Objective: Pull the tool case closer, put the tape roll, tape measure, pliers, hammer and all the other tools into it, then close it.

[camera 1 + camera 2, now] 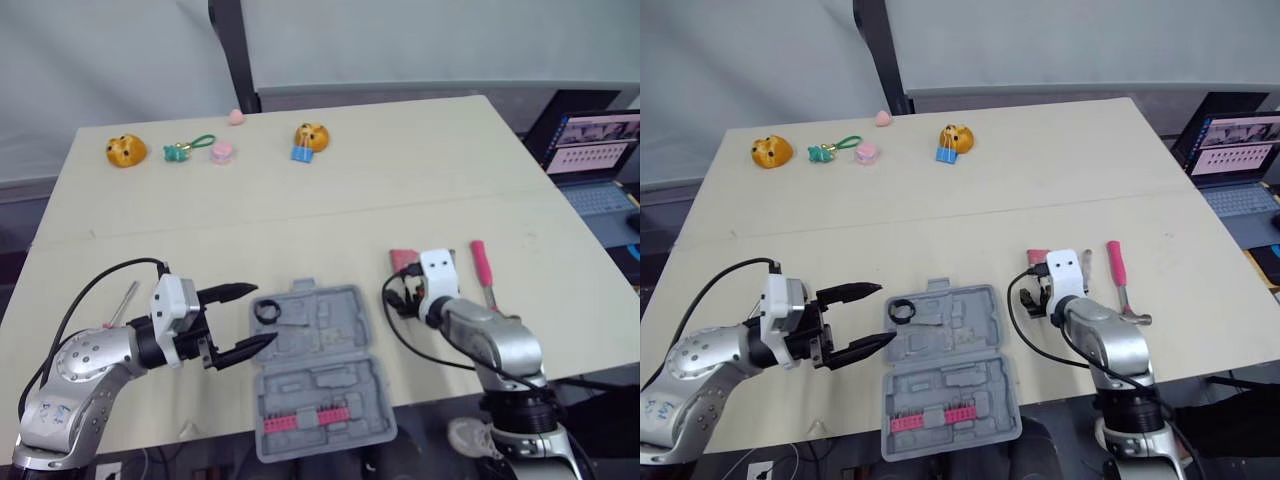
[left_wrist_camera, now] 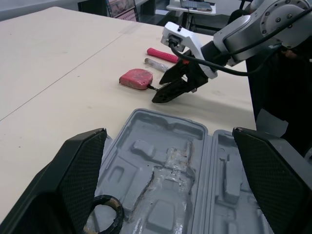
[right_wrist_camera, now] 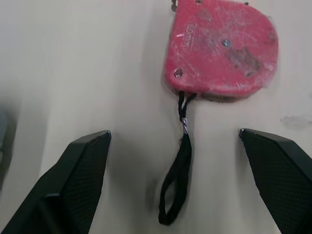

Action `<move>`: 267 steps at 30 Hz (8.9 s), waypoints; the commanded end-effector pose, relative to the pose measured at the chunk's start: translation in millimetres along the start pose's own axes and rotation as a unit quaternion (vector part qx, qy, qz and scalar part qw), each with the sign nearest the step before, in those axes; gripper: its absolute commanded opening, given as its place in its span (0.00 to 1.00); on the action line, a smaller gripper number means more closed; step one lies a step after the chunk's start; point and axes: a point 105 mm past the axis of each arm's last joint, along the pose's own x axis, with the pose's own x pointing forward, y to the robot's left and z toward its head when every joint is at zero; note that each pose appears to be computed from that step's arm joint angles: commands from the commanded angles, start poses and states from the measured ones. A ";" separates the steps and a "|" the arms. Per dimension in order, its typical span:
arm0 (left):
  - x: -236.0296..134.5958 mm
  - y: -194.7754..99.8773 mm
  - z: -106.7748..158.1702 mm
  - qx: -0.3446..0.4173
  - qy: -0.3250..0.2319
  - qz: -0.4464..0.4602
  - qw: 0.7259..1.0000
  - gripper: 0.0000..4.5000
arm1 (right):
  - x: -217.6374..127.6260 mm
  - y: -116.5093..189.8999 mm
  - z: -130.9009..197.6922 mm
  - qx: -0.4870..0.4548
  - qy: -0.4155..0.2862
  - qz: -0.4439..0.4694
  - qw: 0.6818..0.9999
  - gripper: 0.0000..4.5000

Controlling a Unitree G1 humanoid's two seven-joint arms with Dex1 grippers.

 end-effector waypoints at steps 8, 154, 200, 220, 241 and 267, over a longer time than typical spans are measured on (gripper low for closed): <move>1.8 -3.6 9.8 0.022 -0.005 -0.001 1.000 0.99 | 4.8 -2.9 9.8 -0.007 -0.016 -0.018 1.000 1.00; -47.3 -48.7 -11.2 0.099 0.009 -0.097 0.990 1.00 | -93.3 -26.6 -36.6 -0.393 0.033 0.381 0.836 0.98; -43.6 -53.6 -9.3 0.097 0.008 -0.078 0.992 1.00 | -59.7 -13.4 -44.3 -0.422 0.024 0.389 0.819 0.98; -41.5 -47.2 -9.4 0.087 0.009 -0.063 0.994 1.00 | -75.8 -15.9 -11.2 -0.448 0.062 0.384 0.805 0.66; -71.4 -13.2 -22.8 0.062 0.028 -0.006 0.998 1.00 | -73.2 61.8 72.9 -0.533 0.183 0.325 0.760 0.66; -71.0 -14.7 -34.1 0.069 0.039 -0.015 0.997 1.00 | -13.9 113.7 59.7 -0.579 0.203 0.331 0.716 0.66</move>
